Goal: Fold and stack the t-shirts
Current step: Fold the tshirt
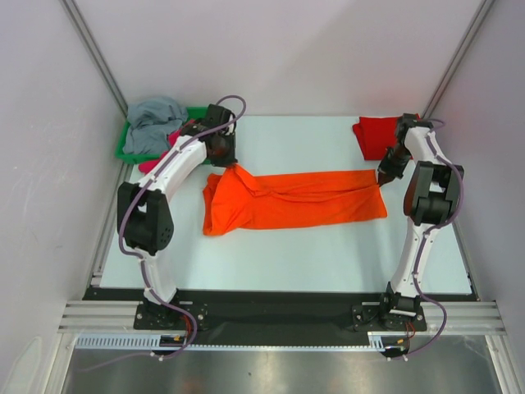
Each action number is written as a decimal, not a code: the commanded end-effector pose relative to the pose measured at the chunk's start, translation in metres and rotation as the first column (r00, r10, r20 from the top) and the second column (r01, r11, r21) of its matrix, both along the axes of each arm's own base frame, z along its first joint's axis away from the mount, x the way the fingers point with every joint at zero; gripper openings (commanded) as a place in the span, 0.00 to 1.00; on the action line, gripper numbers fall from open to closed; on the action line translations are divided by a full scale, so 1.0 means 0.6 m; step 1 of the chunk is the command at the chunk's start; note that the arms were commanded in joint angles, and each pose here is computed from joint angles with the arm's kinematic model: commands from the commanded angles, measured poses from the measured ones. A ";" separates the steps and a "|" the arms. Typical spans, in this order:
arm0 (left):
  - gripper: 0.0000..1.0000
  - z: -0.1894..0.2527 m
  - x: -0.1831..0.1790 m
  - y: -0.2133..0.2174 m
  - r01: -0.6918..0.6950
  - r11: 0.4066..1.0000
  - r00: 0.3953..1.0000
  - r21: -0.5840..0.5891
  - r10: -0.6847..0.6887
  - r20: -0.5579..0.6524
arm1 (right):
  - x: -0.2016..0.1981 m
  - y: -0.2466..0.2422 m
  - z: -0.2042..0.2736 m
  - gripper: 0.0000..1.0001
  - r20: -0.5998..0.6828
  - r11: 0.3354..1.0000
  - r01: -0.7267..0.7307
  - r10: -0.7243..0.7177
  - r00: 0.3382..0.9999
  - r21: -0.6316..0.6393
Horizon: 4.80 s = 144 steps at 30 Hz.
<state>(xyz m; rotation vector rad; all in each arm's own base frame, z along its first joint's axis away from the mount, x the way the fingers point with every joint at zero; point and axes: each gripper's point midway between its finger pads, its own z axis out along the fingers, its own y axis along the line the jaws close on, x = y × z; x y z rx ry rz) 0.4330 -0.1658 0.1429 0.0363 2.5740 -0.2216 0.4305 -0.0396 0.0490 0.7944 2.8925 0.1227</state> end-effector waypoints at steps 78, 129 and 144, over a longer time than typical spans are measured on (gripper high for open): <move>0.00 -0.185 -0.270 0.159 -0.463 0.859 0.870 -0.220 0.392 -0.300 | -0.212 0.024 0.028 0.57 0.025 0.992 0.085 -0.087 0.996 0.092; 0.04 -0.196 -0.268 0.121 -0.450 0.817 0.884 -0.361 0.351 -0.308 | -0.160 0.005 -0.037 0.49 0.041 0.968 0.146 -0.157 0.987 0.202; 0.00 -0.189 -0.291 0.185 -0.580 0.768 0.809 -0.272 0.502 -0.307 | -0.193 -0.048 -0.023 0.00 -0.012 0.989 0.149 -0.149 0.989 0.002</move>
